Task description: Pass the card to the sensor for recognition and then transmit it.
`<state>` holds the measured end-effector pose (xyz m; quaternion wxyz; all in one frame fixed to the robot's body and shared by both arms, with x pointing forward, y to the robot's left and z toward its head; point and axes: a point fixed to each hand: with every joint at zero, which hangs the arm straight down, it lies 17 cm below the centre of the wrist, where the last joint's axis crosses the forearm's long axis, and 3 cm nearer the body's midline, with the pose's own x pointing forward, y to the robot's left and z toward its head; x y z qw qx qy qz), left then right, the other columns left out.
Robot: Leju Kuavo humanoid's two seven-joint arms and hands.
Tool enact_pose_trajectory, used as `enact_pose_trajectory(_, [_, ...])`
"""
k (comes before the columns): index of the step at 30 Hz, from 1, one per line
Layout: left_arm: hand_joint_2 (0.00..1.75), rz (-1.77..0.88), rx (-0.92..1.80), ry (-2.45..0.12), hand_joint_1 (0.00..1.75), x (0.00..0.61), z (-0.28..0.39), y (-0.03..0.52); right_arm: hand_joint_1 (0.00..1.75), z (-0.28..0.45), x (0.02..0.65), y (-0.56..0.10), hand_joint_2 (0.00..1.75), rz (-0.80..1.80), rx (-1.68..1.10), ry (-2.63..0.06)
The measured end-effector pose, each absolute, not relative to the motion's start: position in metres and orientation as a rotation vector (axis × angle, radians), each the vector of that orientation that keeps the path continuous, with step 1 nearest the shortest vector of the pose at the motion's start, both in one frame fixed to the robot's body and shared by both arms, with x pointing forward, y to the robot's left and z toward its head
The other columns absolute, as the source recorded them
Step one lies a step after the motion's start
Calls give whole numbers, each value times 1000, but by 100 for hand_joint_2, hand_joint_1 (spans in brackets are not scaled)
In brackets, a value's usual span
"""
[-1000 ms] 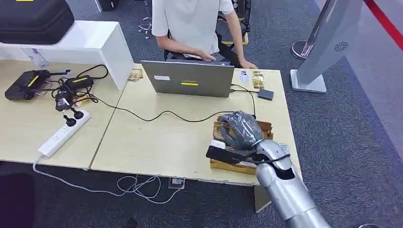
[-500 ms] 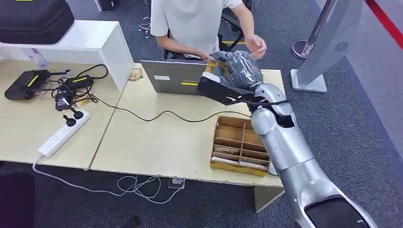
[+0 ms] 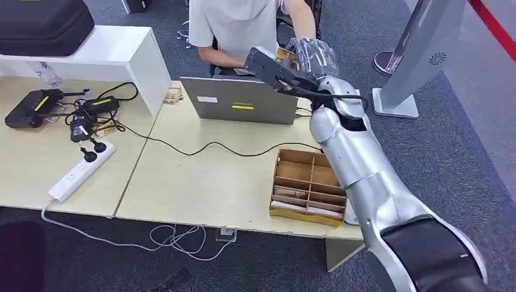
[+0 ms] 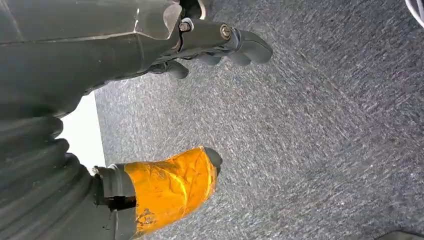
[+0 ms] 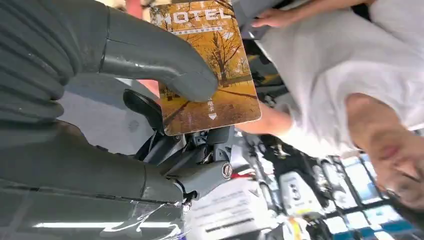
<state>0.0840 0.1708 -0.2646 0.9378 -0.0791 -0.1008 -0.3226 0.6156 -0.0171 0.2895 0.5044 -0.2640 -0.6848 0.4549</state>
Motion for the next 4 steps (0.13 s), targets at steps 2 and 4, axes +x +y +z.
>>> enact_pose_trajectory(2, [175, -663, -162, -207, 0, 85, -264, 170, 175, 281, 617, -22, 175, 1091, -638, -1620])
enact_pose_trajectory(4, [175, -664, -165, -209, 0, 86, -264, 169, 0, 276, 617, -23, 175, 1090, -635, -1601])
